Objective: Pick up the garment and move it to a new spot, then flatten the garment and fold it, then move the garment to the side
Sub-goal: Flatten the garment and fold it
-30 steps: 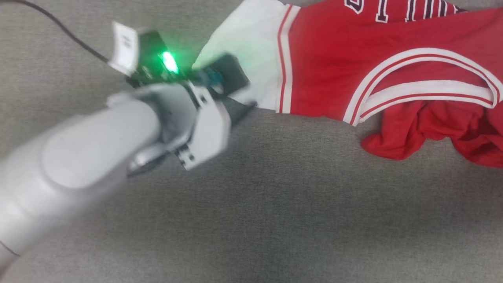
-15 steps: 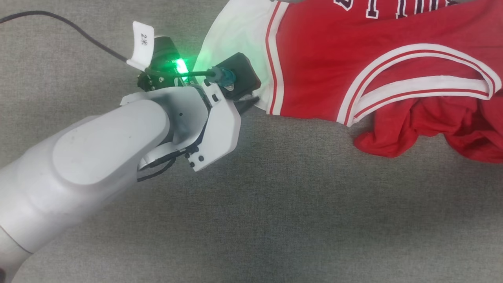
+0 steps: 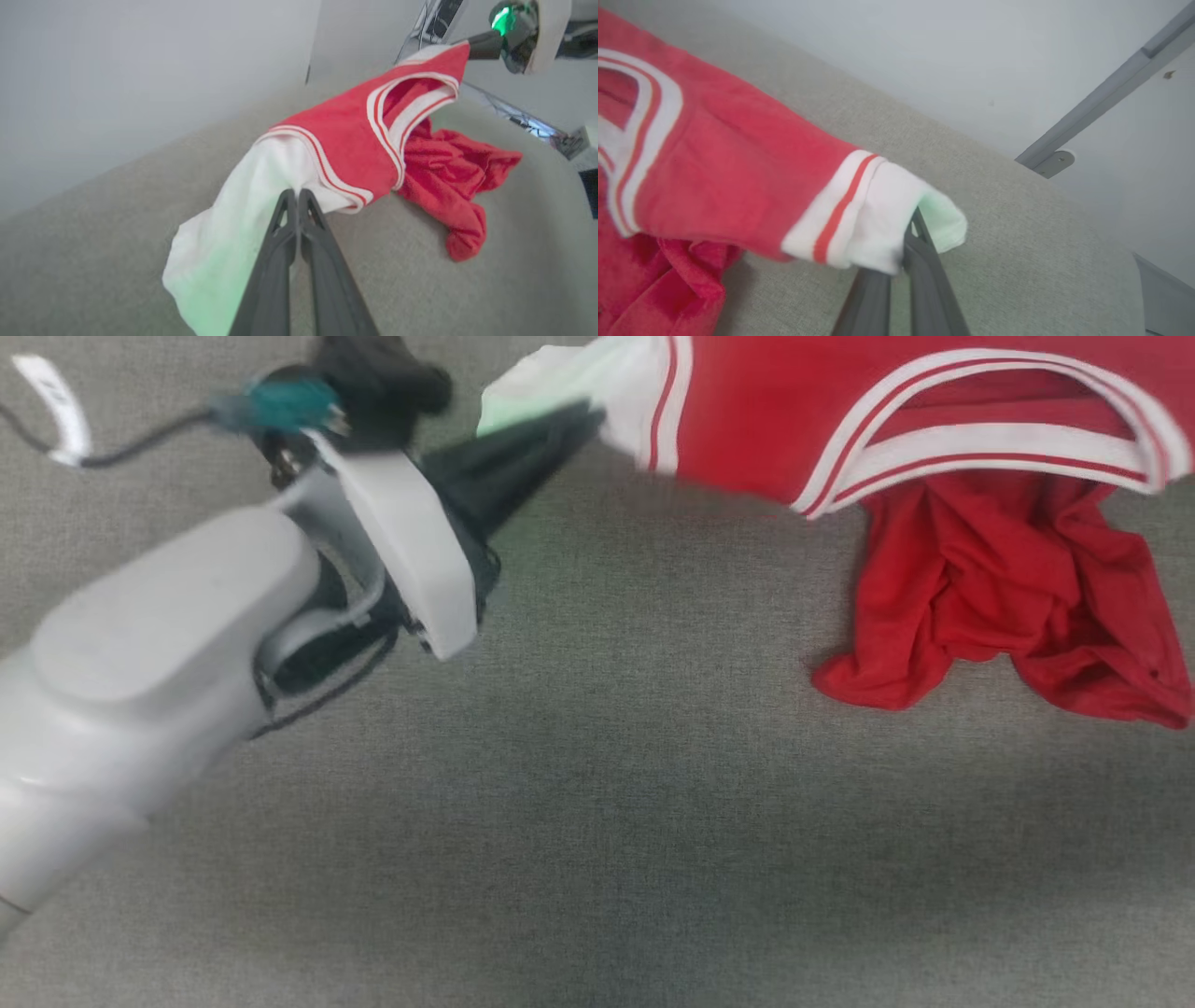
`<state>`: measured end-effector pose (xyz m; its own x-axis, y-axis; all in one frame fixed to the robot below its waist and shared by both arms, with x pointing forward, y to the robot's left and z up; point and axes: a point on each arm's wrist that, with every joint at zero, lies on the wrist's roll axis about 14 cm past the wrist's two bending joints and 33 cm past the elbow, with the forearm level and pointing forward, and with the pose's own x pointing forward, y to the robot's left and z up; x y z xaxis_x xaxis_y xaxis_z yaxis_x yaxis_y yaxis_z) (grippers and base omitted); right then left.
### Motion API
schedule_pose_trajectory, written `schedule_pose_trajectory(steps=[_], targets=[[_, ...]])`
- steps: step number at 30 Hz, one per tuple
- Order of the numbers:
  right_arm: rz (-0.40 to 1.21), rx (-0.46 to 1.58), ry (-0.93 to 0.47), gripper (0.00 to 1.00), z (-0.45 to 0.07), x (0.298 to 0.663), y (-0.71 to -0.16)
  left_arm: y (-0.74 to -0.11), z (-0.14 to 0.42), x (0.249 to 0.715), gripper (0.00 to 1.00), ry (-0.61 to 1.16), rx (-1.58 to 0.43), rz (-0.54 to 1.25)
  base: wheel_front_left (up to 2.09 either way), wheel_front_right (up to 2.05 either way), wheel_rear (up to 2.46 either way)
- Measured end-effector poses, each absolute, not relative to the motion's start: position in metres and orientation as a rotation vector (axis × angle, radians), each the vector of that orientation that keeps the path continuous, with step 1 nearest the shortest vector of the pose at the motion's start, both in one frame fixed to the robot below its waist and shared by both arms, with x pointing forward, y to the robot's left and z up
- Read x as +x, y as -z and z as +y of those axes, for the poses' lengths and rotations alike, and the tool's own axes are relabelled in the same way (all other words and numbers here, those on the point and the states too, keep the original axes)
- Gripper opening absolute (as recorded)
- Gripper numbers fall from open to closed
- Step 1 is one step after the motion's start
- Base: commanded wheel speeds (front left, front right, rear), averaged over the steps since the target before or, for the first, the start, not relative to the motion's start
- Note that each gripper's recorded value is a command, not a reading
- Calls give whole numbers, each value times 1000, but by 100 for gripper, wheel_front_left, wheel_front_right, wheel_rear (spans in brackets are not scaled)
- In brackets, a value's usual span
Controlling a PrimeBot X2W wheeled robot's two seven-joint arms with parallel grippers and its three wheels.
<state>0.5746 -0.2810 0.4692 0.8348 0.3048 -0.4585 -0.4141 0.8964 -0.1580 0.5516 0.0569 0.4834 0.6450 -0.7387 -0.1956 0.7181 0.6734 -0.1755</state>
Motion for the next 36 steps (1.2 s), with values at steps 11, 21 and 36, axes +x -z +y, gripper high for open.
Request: schedule_pose_trajectory(steps=[11, 21, 36], targets=[[297, -44, -291, 0, -273, 619, -521, -539, 87, 629, 0, 605, -391, 141, 0, 0, 0], [-114, 3, -140, 0, -280, 683, -661, -692, 141, 706, 0, 380, -506, -249, 0, 0, 0], [112, -80, -183, 0, -278, 649, -608, -630, 119, 650, 0, 503, -517, 15, 0, 0, 0]])
